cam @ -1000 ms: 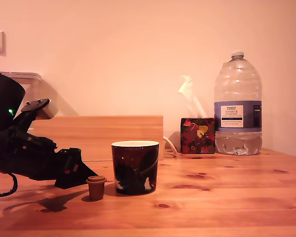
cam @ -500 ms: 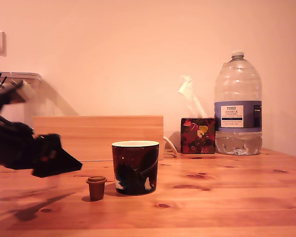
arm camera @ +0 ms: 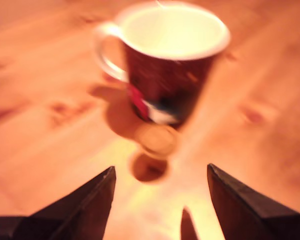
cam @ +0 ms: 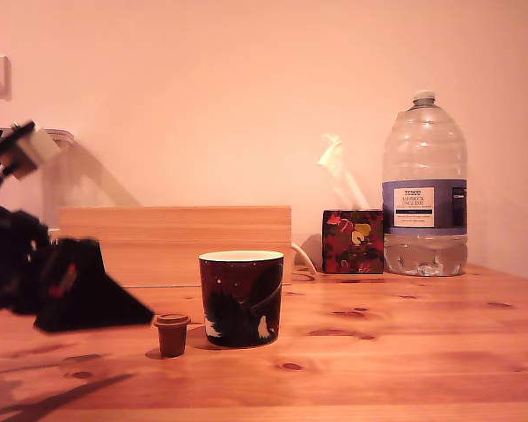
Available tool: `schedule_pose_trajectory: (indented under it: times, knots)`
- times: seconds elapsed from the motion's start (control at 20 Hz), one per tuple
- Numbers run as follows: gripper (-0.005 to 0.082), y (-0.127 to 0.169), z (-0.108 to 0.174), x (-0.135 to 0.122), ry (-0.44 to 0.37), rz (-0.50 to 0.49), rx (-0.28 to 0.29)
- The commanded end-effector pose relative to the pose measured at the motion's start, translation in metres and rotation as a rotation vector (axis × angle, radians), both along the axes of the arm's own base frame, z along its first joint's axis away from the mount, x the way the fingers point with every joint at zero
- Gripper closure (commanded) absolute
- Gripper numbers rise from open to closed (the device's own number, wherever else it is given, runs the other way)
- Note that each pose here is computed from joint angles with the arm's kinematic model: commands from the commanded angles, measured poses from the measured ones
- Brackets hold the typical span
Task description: Pick up the coffee capsules from the table one by one and drop them inside the nearest coffee cup
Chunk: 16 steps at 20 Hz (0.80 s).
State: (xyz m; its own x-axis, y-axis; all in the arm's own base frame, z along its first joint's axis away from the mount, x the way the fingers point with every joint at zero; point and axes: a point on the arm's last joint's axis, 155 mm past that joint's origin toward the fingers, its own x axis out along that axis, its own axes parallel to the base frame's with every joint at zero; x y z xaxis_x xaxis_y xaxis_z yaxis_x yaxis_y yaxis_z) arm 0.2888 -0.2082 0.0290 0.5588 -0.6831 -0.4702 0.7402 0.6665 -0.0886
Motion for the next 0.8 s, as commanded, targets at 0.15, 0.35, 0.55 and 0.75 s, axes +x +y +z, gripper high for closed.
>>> schedule_pose_trajectory:
  times: [0.15, 0.35, 0.55, 0.75]
  knots:
    - [0.0254, 0.007, -0.009, -0.002, 0.009, 0.025, 0.03]
    - [0.0254, 0.009, -0.012, 0.0, 0.017, 0.043, 0.036]
    - [0.0254, 0.004, -0.014, 0.0, 0.007, 0.03, 0.031]
    - [0.0254, -0.003, -0.02, 0.003, -0.022, 0.015, 0.022]
